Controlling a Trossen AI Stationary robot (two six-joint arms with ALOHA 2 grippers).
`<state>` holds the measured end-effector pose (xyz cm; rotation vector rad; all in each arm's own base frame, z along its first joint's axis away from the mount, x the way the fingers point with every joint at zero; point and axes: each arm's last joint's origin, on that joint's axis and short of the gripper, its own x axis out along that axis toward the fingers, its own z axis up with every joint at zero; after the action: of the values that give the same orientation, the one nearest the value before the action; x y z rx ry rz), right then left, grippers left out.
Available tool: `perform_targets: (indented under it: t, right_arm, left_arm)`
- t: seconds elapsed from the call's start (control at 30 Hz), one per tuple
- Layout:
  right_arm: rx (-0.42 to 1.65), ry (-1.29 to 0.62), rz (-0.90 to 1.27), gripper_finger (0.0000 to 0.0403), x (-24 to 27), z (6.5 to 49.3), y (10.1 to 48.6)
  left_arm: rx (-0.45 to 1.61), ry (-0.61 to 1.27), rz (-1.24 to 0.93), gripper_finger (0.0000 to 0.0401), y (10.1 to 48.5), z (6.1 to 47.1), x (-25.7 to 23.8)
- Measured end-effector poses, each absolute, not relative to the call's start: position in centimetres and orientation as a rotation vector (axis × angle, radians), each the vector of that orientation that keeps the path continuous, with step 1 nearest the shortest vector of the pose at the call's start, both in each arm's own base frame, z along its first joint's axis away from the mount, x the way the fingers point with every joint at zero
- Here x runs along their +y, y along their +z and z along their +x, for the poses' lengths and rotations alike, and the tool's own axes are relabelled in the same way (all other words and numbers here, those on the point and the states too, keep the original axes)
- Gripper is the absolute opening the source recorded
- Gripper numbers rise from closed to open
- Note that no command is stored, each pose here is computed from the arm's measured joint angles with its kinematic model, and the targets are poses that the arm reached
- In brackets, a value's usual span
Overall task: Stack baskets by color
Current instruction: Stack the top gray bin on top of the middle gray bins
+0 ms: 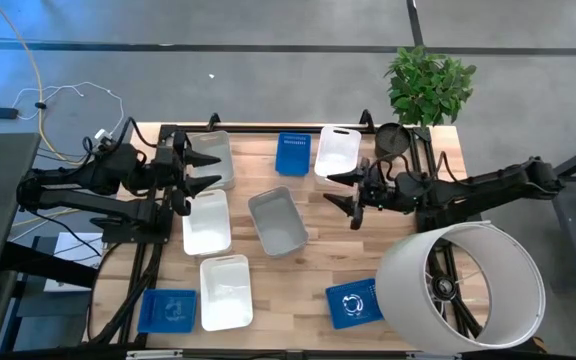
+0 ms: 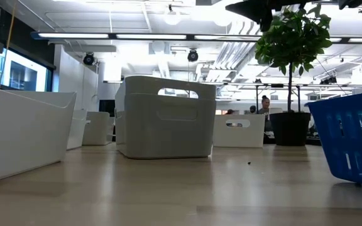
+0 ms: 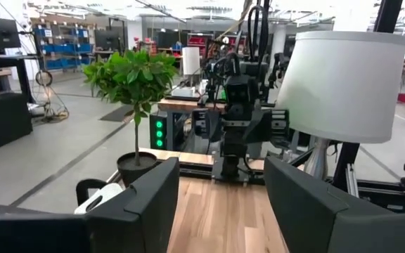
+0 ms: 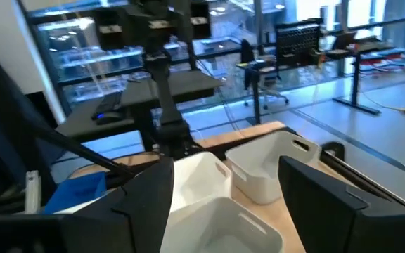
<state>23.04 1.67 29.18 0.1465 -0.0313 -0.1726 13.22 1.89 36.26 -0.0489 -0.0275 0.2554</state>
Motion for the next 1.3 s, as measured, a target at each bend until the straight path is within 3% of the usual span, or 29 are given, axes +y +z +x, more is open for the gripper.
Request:
perform_targets:
  t: [0.33,0.57,0.8,1.07,1.3]
  right_arm:
    - [-0.03,-0.158,0.138,0.0243,1.7,23.1,29.2]
    - [-0.034,-0.173,0.178,0.0243,1.6,23.1,29.2]
    - [-0.022,-0.174,0.183,0.0243,1.6,23.1,29.1]
    - [-0.019,-0.174,0.183,0.0243,1.6,23.1,29.0]
    - [-0.019,-0.174,0.186,0.0243,1.6,23.1,29.0]
  left_arm:
    - [0.003,0.347,-0.097,0.0196,36.1,13.8,2.2]
    - [0.452,0.519,-0.078,0.0192,35.6,16.9,3.8]
    - [0.842,0.603,-0.187,0.0193,31.0,18.9,7.2]
    - [1.067,0.738,-0.344,0.0192,26.0,20.3,11.6]
    - [1.203,0.734,-0.463,0.0193,22.8,21.4,13.5]
